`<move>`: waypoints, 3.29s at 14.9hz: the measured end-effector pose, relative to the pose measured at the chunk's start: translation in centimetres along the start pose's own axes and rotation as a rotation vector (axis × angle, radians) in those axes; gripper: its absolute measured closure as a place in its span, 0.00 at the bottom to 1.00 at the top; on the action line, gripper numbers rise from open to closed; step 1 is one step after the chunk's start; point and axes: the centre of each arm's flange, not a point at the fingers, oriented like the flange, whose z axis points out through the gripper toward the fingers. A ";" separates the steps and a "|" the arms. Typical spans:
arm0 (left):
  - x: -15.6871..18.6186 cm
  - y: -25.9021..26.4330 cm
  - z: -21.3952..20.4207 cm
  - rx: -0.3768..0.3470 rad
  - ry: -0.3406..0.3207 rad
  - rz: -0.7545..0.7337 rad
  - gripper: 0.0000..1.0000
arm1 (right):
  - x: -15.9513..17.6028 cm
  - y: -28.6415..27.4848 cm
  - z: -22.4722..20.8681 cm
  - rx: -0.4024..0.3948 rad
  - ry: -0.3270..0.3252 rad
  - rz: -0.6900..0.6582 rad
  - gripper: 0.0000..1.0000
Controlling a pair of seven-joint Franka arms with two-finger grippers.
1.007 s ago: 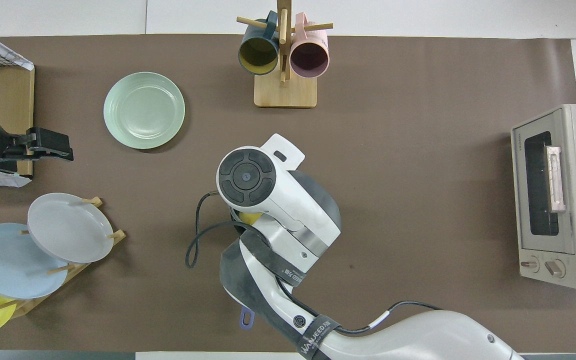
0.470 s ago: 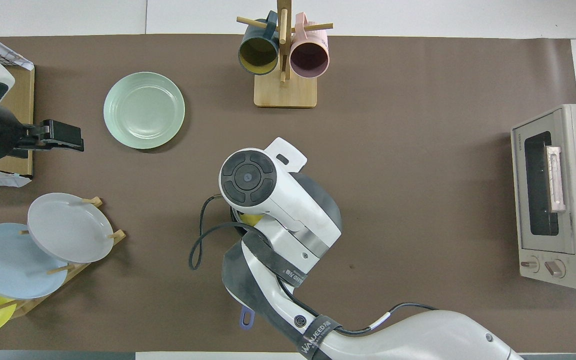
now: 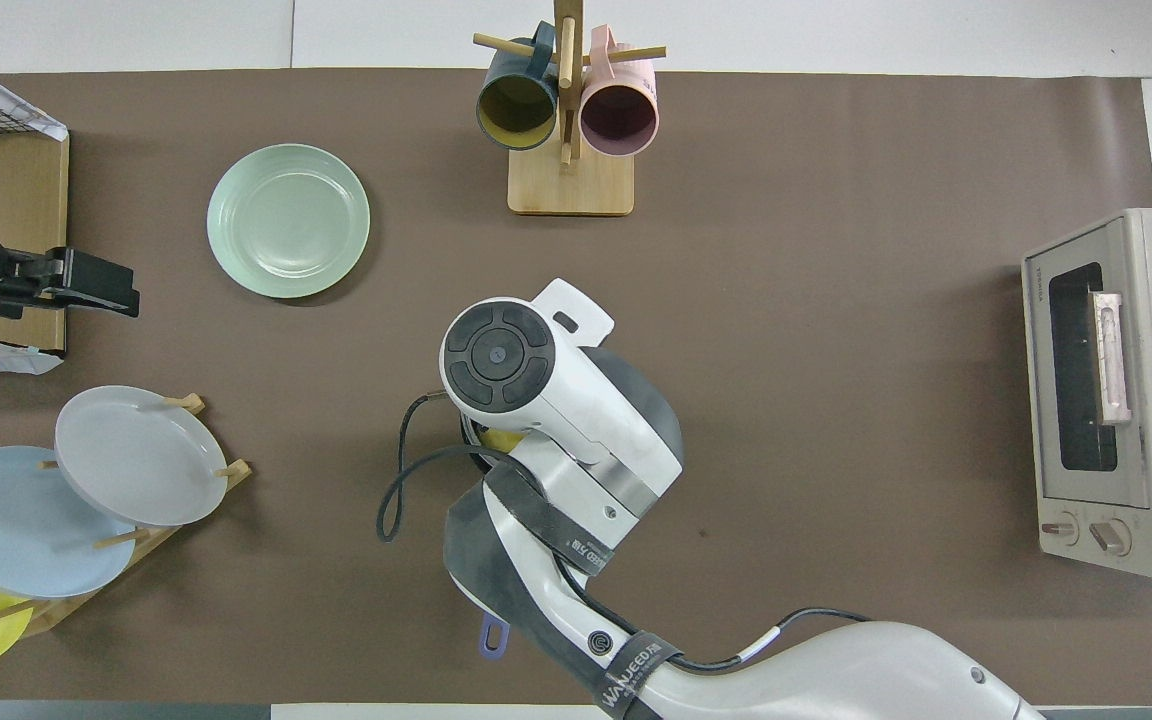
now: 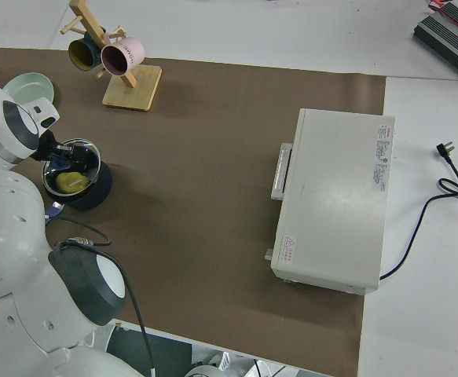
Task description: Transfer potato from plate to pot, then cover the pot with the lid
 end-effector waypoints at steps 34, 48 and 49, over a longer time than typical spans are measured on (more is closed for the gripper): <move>0.2 -0.2 -0.5 -0.001 0.012 -0.037 0.00 | -1.5 -0.4 0.9 0.024 -0.011 0.000 0.56; 0.0 -0.1 -0.8 -0.001 0.018 -0.035 0.00 | -2.0 -0.3 1.3 0.042 0.020 -0.005 0.56; 0.0 -0.1 -0.8 -0.001 0.018 -0.035 0.00 | -2.0 -0.3 1.3 0.041 0.020 -0.006 0.56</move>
